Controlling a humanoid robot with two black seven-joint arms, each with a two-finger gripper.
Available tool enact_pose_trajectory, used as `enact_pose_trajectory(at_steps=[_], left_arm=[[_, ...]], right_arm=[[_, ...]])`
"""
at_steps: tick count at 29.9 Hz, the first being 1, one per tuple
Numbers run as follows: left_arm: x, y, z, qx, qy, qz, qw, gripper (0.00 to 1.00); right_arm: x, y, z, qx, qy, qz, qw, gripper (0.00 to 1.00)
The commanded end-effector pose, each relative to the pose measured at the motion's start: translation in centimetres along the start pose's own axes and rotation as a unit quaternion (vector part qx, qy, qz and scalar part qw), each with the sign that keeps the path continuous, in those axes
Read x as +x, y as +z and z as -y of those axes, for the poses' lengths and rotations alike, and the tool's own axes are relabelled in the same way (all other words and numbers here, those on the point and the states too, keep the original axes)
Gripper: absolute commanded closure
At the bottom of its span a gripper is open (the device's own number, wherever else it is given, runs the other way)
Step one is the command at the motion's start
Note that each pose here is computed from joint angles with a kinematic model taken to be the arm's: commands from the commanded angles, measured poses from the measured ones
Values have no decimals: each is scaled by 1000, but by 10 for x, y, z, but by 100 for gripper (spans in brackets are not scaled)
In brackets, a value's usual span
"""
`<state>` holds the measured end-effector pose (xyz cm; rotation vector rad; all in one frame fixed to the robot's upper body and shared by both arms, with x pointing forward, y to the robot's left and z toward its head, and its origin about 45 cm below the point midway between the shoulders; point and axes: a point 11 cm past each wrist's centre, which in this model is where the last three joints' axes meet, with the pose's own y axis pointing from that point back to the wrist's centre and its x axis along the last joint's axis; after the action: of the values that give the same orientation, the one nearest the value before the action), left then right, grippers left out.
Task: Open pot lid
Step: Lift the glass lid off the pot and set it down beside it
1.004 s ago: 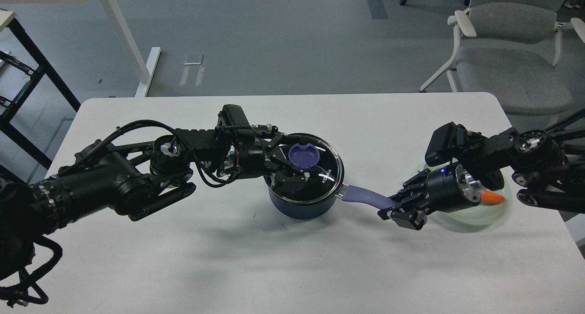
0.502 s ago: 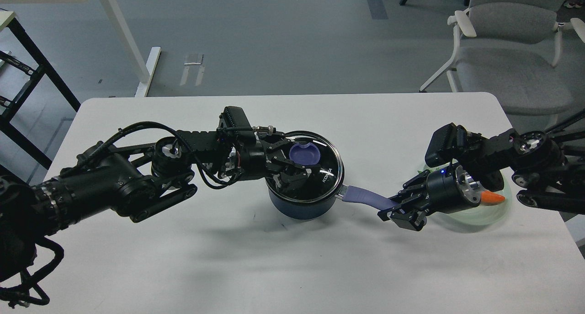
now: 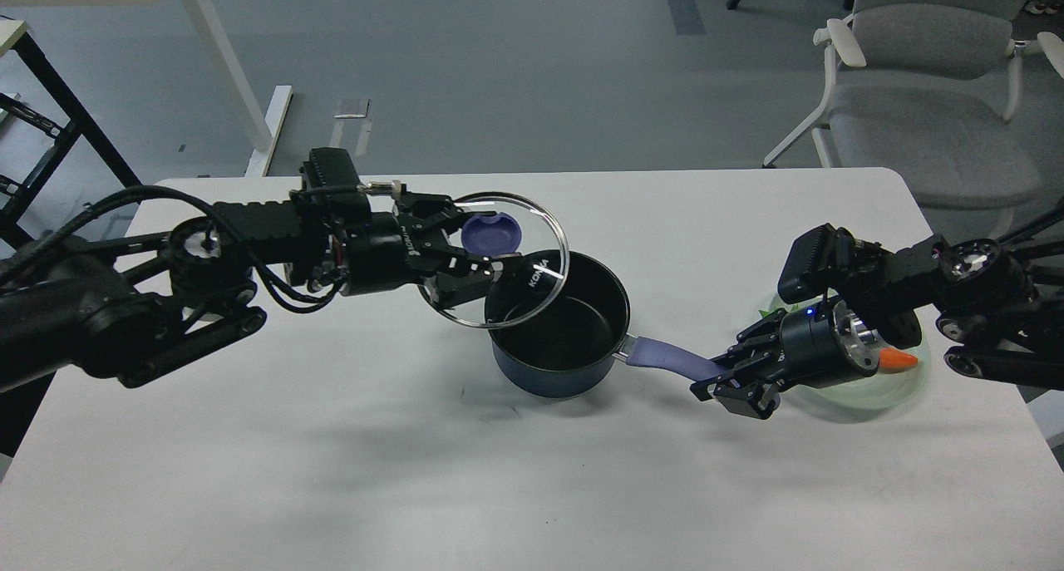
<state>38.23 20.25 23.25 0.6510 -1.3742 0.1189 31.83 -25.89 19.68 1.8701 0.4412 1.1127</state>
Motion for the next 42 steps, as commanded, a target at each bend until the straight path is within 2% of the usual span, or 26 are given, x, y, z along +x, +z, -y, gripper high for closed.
enact_pose_trajectory(at_steps=[1, 7, 12, 24, 30, 35, 38, 42], left_arm=[[-18, -19, -49, 46, 1, -2, 999, 69], [-85, -26, -115, 107, -39, -31, 993, 68], [-132, -17, -142, 133, -49, -45, 989, 68], [-171, -22, -157, 161, -81, -52, 982, 66], [-177, -25, -163, 169, -91, -50, 980, 63], [-180, -25, -162, 169, -95, -50, 980, 52], [-181, -25, -160, 169, -94, -51, 980, 29], [-182, -25, -160, 169, -94, -53, 980, 18]], right_arm=[[1, 0, 0, 0, 0, -1, 1000, 67], [1, 0, -1, -1, 1, -1, 1000, 67], [1, 0, -1, -1, 1, -1, 1000, 67], [2, 1, -1, -2, 4, -2, 1000, 67], [2, 1, -1, -2, 4, -3, 1000, 67], [3, 0, 0, -1, 4, -4, 1000, 66], [3, 1, -1, -1, 4, -4, 1000, 67], [3, 0, 0, -1, 5, -5, 1000, 66]])
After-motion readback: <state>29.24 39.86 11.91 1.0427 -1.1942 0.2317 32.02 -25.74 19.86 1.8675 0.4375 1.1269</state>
